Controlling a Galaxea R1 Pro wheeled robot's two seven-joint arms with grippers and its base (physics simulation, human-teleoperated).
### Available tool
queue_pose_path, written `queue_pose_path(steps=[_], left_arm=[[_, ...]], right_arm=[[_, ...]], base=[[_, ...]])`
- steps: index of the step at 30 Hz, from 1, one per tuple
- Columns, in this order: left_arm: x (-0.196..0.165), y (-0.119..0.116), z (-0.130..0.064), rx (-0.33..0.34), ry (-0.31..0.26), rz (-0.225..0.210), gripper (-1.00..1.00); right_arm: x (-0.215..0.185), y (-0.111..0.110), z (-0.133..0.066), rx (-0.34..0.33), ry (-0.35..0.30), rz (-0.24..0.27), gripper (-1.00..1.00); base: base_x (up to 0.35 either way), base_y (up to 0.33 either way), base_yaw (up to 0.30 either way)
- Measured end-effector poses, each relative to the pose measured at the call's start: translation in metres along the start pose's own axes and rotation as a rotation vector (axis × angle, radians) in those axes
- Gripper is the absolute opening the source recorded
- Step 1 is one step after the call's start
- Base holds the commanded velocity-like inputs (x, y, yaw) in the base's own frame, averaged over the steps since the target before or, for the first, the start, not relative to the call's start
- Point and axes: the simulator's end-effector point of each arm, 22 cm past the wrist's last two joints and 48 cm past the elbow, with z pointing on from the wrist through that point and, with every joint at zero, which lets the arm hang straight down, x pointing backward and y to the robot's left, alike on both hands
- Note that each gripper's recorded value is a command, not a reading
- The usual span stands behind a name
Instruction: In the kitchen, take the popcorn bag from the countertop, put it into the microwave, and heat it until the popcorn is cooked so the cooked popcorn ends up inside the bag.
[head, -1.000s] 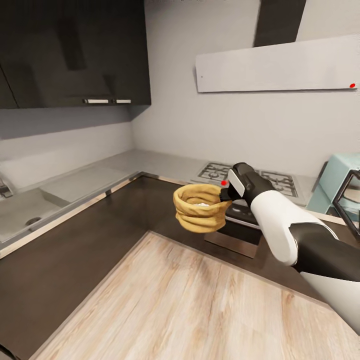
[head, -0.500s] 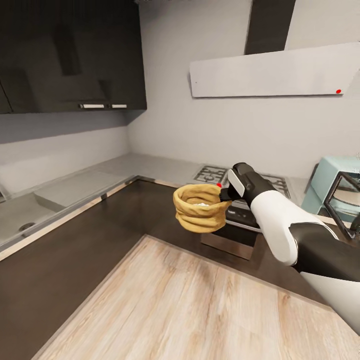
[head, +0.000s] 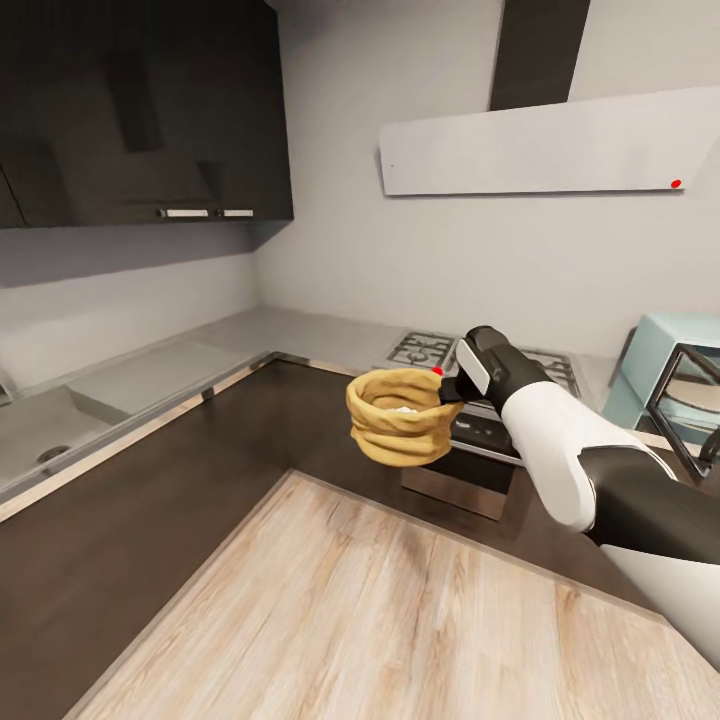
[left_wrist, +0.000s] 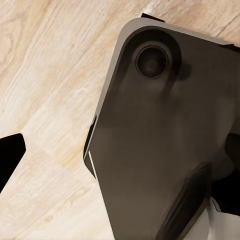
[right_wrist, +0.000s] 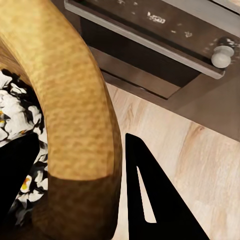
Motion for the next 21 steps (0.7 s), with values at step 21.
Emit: queue_pose_path(steps=[21], left_arm=[[0.0, 0.0, 0.0, 0.0, 0.0, 0.0, 1.0]], right_arm=[[0.001, -0.018, 0.003, 0.018, 0.005, 0.019, -1.0]], base=[[0.0, 0.0, -0.174]])
